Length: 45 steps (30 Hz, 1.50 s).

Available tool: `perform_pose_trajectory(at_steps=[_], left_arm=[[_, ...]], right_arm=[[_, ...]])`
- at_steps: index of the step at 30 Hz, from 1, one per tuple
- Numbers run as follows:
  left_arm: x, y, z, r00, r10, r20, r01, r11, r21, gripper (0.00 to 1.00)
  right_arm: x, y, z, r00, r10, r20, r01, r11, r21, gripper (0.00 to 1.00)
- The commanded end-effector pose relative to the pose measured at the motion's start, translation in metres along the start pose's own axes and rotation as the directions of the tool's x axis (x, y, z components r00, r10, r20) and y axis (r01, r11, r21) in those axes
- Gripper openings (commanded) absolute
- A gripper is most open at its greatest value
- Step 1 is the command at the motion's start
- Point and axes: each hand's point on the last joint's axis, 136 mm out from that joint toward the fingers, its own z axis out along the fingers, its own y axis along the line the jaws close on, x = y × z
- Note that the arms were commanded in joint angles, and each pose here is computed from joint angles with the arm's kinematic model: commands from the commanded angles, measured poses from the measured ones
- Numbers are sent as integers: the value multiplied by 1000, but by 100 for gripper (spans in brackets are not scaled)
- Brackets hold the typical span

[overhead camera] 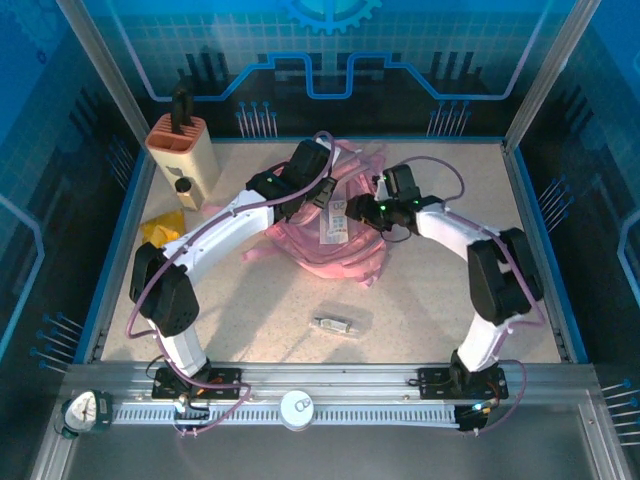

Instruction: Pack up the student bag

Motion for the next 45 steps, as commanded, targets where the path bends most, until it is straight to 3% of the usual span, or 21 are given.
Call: perform_pose_trajectory(at_steps=[1, 5, 9, 14, 18, 22, 28, 39, 45], left_arm=[[-35, 2, -27, 991, -88, 100, 85, 996, 33, 0], [-32, 2, -27, 991, -95, 99, 92, 995, 33, 0], [-33, 0, -25, 989, -116, 91, 112, 993, 46, 0], [-35, -9, -32, 984, -170, 55, 164, 981, 104, 0], [-33, -18, -31, 974, -227, 24, 221, 963, 152, 0], [-30, -15, -27, 953, -302, -2, 300, 946, 121, 0], [-22, -35, -9, 903, -425, -69, 430, 885, 179, 0], [-12, -91, 28, 824, -547, -151, 567, 803, 183, 0], [-2, -123, 45, 751, -620, -227, 659, 727, 196, 0]], right_arm=[[31, -14, -8, 999, -39, -32, 41, 997, 58, 48], [63, -2, -4, 997, -61, -55, 62, 998, 17, 32], [68, 6, 13, 993, -97, -65, 98, 995, 17, 20], [38, 8, 36, 993, -113, -27, 114, 993, 32, 12], [-7, 21, 33, 976, -186, 110, 182, 982, 48, 14], [-28, 20, 17, 966, -214, 149, 207, 976, 62, 19], [3, 7, -21, 956, -261, 137, 257, 965, 48, 35], [37, -46, -105, 916, -359, 178, 302, 911, 282, 65], [43, -59, -137, 904, -372, 213, 283, 891, 355, 88]])
